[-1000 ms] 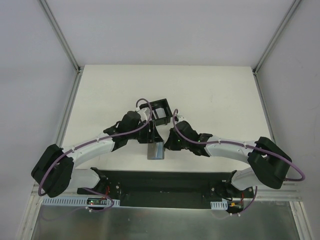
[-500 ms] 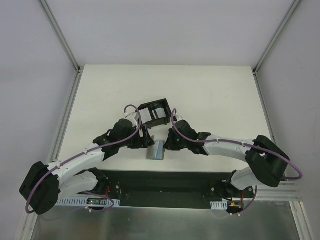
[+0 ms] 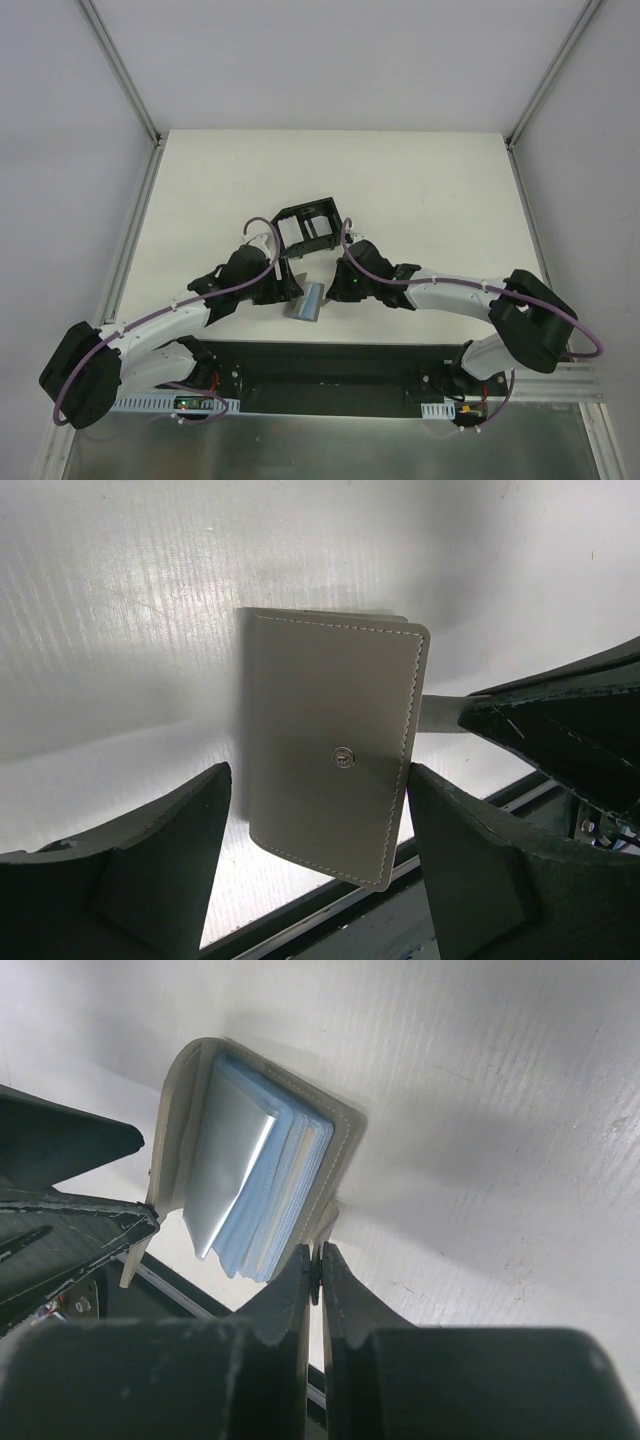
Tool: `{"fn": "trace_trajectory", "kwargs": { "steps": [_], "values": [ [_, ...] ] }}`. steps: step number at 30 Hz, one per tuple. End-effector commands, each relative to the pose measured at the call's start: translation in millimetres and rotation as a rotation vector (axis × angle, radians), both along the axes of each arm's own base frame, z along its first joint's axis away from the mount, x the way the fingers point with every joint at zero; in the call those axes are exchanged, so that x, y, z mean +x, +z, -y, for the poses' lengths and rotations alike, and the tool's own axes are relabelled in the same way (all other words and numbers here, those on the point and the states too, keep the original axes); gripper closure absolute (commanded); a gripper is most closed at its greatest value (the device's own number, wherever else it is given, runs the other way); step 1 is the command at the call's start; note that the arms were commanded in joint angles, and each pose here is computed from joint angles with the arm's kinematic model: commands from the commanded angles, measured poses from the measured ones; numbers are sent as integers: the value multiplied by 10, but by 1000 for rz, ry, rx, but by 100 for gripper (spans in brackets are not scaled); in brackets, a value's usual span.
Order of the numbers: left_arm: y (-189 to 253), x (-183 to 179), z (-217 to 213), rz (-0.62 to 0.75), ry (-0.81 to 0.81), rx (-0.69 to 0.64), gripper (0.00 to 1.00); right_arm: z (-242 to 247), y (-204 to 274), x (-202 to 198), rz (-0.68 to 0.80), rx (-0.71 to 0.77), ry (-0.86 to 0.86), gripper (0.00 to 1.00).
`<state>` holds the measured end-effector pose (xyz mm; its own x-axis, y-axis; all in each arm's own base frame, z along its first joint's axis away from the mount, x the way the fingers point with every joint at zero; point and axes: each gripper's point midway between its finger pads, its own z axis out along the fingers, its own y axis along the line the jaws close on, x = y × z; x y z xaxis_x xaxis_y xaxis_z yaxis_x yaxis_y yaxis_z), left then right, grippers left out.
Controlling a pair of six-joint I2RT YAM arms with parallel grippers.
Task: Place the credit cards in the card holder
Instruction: Close the card holder at the center of the board.
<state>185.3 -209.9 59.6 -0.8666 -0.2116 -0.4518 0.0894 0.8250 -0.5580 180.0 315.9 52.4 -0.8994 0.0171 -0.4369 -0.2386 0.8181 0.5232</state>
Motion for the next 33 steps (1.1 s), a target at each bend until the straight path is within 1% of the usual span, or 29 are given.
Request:
{"fn": "trace_trajectory", "kwargs": {
  "steps": [1, 5, 7, 16, 18, 19, 22, 24, 27, 30, 33],
  "values": [
    [75, 20, 17, 39, -27, -31, 30, -86, 128, 71, 22, 24, 13, 94],
    [158, -44, 158, 13, -116, -72, 29, -98, 122, 74, 20, 22, 16, 94],
    [240, -5, 211, 47, -132, -97, 27, -102, 107, 70, 15, 20, 19, 94],
    [536, 43, 145, 142, -118, -160, 26, -95, 92, 66, 11, 16, 20, 94],
    [611, 76, 96, 173, -88, -162, 27, -96, 91, 59, 8, 15, 20, 94],
    [577, 65, 25, 157, -63, -138, 28, -92, 94, 62, 8, 15, 18, 94],
    [455, 117, -238, 121, 53, -47, 33, -88, 101, 74, 11, 15, 16, 94],
    [355, 120, -395, 85, 119, -11, 41, -86, 92, 63, 9, 11, 19, 94],
    [240, 110, -532, 34, 191, -18, 50, -88, 95, 69, 9, 11, 20, 94],
    [164, 89, -537, 8, 197, -23, 56, -95, 95, 67, 6, 11, 22, 94],
    [135, 91, -410, -1, 124, -50, 58, -103, 96, 67, 5, 12, 25, 94]
  ]
}}
